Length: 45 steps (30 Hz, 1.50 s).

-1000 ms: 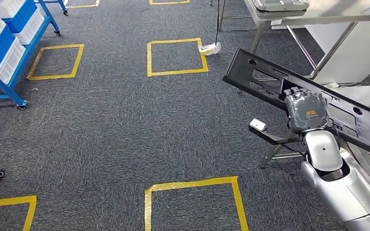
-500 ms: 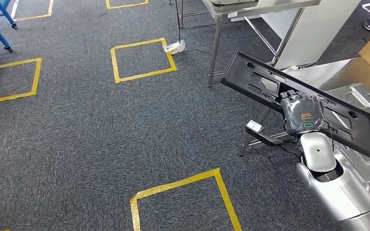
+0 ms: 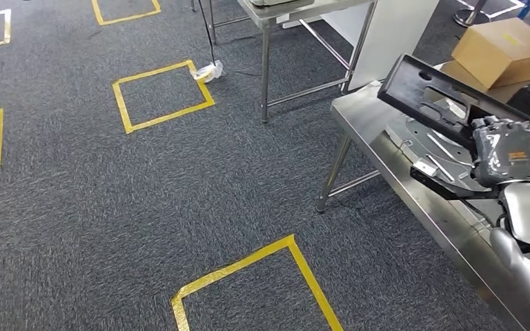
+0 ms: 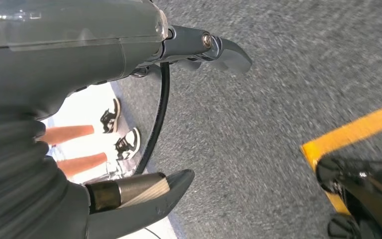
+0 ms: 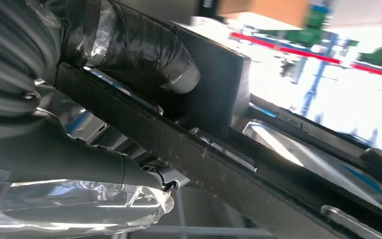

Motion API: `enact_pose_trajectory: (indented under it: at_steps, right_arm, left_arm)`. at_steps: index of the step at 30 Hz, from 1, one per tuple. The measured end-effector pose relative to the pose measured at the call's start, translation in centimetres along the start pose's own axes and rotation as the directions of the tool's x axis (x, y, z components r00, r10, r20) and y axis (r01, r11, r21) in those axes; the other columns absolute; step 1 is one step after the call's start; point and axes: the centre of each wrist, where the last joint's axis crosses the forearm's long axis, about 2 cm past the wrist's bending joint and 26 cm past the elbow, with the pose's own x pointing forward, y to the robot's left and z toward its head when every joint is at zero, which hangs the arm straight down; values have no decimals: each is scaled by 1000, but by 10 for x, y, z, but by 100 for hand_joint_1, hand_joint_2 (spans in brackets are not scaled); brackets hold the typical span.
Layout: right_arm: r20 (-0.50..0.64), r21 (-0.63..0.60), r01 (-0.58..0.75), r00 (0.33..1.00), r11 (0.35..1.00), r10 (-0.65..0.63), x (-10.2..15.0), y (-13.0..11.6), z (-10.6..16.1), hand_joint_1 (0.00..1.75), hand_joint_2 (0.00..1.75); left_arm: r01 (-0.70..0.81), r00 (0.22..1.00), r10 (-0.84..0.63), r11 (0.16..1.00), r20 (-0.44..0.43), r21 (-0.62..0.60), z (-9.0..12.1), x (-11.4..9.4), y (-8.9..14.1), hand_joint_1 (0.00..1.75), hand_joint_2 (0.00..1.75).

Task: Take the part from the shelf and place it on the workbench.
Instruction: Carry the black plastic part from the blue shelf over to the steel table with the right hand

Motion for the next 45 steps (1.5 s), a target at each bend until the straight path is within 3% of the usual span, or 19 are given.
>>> enact_pose_trajectory:
  at_steps: [5, 18, 29, 45]
  right_arm:
    - [-41, 13, -32, 999, 999, 33, -29, -2, 2, 175, 175]
    - [-33, 69, -62, 997, 996, 64, -32, 9, 4, 175, 175]
    - [-1, 202, 27, 1000, 979, -28, 35, 46, 1, 175, 175]
    - [17, 278, 64, 997, 958, -72, 55, 62, 9, 175, 175]
  left_arm:
    - [1, 1000, -1, 1000, 1, 3, 3, -1, 0, 0, 175]
    - [4, 1000, -3, 1000, -11, 20, 6, 2, 3, 0, 175]
    - [7, 1000, -6, 1000, -27, 22, 6, 4, 4, 0, 175]
    - [-6, 1000, 6, 1000, -28, -6, 7, 1, 5, 0, 175]
